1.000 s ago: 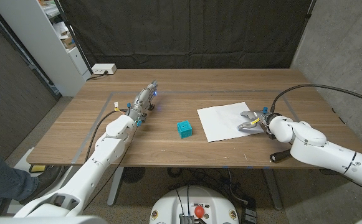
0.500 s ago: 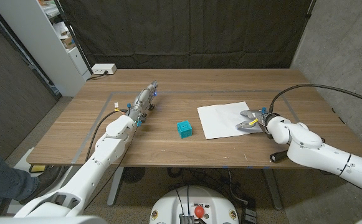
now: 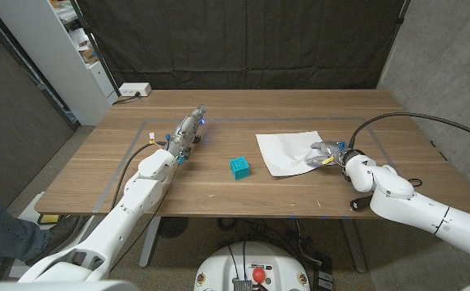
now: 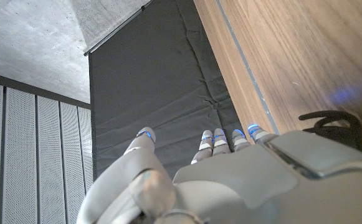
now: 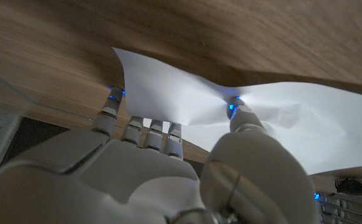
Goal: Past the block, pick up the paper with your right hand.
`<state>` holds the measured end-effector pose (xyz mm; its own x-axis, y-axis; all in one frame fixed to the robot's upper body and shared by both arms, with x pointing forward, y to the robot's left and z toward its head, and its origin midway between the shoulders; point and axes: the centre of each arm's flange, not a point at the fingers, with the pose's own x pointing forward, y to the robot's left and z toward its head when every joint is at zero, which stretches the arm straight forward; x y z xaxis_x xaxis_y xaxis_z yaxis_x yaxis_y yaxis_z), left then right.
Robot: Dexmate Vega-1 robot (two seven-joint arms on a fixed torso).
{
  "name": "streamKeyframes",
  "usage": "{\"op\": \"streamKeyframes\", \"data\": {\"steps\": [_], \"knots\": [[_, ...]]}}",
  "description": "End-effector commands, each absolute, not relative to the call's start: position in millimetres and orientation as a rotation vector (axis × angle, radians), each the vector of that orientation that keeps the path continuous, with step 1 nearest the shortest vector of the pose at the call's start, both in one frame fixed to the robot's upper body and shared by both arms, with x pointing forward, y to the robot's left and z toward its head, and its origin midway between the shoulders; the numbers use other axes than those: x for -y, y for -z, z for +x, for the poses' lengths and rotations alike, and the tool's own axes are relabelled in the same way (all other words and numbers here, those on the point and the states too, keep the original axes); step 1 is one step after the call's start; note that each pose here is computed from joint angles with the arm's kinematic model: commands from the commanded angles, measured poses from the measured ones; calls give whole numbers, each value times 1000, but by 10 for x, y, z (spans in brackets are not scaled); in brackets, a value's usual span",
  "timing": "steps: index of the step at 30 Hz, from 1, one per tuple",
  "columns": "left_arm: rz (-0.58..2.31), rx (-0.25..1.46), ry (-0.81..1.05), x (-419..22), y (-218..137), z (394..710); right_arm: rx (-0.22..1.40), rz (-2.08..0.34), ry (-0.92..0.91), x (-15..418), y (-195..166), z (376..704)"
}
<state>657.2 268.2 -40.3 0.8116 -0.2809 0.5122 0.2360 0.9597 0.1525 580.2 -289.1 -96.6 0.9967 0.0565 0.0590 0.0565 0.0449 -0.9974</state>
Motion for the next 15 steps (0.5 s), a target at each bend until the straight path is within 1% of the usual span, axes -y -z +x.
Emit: {"op": "streamKeyframes", "data": {"steps": [1, 15], "knots": [[83, 553, 282, -2641, 407, 6608, 103, -1518, 32, 2931, 1113, 5847], [80, 544, 278, -2656, 418, 6650, 225, -1477, 148, 2902, 1179, 5831]]}}
